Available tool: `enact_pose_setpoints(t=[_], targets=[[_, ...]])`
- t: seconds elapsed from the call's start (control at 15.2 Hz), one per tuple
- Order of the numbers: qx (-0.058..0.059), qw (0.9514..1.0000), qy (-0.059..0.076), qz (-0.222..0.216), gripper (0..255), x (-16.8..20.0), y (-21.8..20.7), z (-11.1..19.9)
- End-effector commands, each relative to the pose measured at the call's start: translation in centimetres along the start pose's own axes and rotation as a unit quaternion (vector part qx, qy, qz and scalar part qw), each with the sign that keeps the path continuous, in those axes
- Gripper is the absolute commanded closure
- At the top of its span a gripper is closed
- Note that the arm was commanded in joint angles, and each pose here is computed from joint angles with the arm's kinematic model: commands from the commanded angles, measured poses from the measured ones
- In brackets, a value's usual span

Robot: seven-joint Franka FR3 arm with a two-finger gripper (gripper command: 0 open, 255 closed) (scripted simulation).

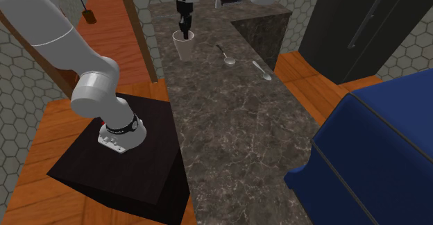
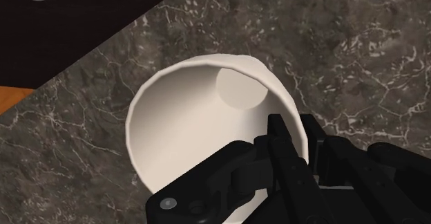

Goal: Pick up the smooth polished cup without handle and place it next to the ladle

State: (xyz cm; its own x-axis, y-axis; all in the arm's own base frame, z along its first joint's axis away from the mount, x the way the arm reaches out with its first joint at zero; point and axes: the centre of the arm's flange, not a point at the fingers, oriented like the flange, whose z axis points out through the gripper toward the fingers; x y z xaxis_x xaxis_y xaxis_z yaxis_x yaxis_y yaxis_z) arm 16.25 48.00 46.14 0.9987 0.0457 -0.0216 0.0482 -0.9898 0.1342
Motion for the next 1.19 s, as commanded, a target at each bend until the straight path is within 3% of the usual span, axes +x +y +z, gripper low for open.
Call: enact_pose_setpoints(t=[0.0,0.86,1.12], targets=[[0.000,1.0000,0.000,0.000,255,0.1,-0.2,1.1],[0.000,1.0000,0.000,0.000,255,0.2,-1.1,7.8],[0.000,1.0000,0.000,0.000,255,0.2,-1.1,7.8]])
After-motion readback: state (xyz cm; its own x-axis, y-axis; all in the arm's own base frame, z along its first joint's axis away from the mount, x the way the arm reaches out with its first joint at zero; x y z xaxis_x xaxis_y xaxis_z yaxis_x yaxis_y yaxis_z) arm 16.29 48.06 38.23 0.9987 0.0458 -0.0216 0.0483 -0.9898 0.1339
